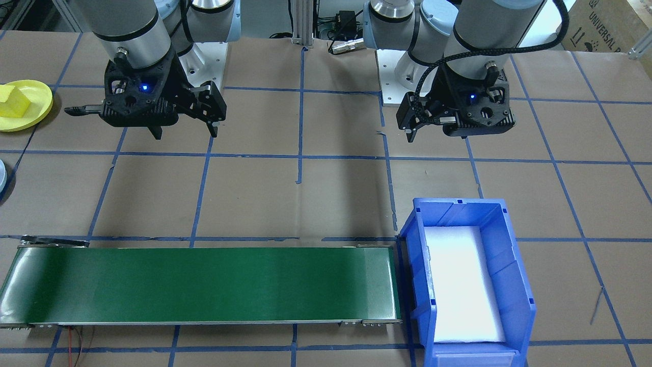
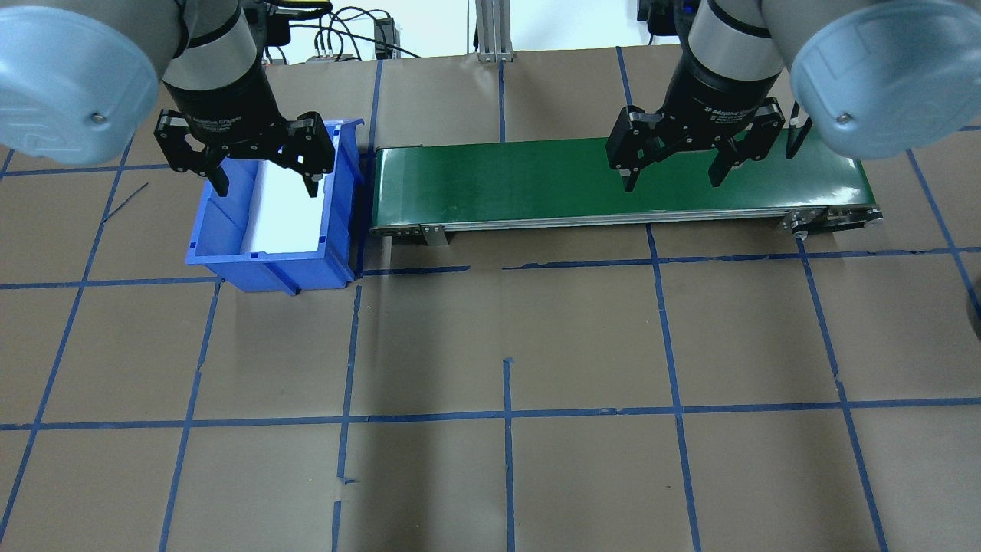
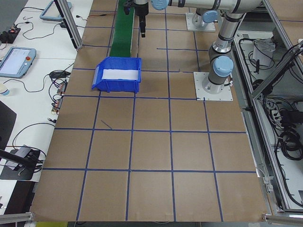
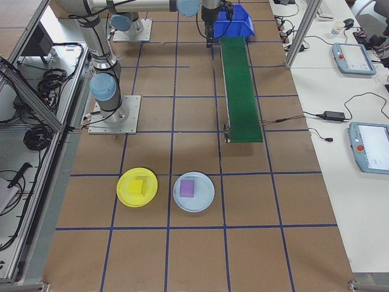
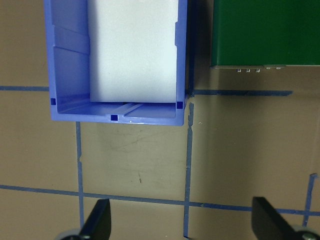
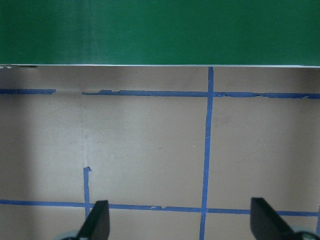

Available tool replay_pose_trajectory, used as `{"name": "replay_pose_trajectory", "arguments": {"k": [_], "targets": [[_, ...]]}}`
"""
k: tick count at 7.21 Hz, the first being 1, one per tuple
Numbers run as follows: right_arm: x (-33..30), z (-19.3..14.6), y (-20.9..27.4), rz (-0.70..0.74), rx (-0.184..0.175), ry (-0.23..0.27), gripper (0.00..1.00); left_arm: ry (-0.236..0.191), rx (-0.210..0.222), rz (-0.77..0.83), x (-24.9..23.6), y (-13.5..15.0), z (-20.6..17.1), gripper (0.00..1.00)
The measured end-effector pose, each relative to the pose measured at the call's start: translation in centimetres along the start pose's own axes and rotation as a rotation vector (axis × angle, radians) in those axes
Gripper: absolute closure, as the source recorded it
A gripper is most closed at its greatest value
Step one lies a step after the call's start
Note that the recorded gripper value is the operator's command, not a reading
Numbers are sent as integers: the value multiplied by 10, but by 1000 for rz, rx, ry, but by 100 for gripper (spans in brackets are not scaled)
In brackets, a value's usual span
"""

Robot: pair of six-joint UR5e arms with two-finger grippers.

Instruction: Move block left to right into plate

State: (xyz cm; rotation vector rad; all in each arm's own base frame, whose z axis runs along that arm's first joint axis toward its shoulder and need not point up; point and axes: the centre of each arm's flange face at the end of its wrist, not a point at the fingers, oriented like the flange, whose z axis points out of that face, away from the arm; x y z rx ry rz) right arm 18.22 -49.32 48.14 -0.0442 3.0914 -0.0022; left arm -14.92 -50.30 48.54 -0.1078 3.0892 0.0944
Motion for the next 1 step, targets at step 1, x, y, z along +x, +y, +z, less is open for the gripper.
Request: {"name": "replay_pose_trajectory", "arguments": {"k": [1], "targets": [[0, -1, 0, 2, 3, -2, 0, 14, -8, -1, -1, 3, 2, 0]]}}
